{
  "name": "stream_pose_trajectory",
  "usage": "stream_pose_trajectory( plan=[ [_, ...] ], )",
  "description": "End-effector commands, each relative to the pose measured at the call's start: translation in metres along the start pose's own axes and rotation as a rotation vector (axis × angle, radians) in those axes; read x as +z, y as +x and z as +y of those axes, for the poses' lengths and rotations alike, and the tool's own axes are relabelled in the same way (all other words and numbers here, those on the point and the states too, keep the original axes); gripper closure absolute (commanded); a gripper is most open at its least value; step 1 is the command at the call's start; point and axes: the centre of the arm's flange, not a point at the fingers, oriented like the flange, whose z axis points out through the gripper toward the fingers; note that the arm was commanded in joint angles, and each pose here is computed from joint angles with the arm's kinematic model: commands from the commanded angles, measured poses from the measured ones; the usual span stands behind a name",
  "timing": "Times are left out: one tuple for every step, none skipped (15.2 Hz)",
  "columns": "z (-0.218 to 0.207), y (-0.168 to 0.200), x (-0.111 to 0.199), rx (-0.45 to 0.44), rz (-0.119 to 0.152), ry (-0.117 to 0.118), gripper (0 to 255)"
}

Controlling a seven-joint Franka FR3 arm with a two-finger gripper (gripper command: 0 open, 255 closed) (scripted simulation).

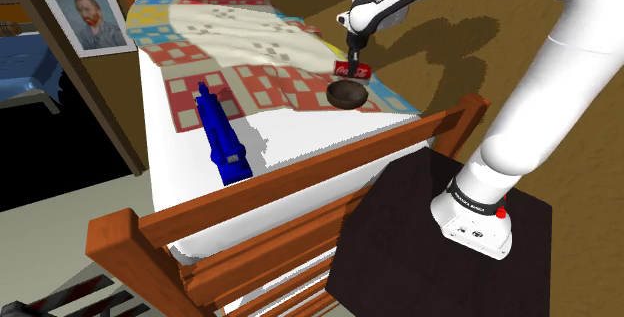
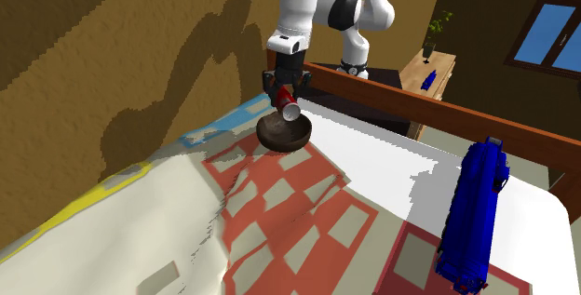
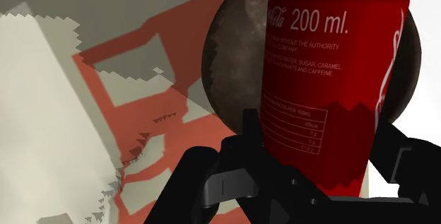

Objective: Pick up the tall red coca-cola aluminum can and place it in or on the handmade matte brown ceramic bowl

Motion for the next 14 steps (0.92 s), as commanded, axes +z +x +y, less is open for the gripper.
stream_pose_trajectory(
  plan=[
    [-0.002,0.002,0.010,0.000,0.001,-0.001,255],
    [-0.002,0.001,0.015,0.000,0.001,-0.001,255],
    [-0.003,0.001,0.020,0.000,0.001,-0.001,255],
    [-0.004,0.001,0.026,0.000,0.001,-0.001,255],
    [-0.005,0.001,0.031,0.000,0.001,-0.001,255],
    [-0.006,0.001,0.036,0.000,0.001,-0.001,255],
    [-0.007,0.001,0.041,0.000,0.001,-0.001,255],
    [-0.007,0.001,0.046,0.000,0.001,-0.001,255],
    [-0.008,0.000,0.052,0.000,0.001,-0.001,255],
    [-0.010,0.000,0.059,0.000,0.001,-0.001,255],
    [-0.010,0.000,0.059,0.000,0.001,-0.001,255],
    [-0.010,0.000,0.059,0.000,0.001,-0.001,255],
    [-0.010,0.000,0.059,0.000,0.001,-0.001,255],
    [-0.010,0.000,0.059,0.000,0.001,-0.001,255]
  ],
)
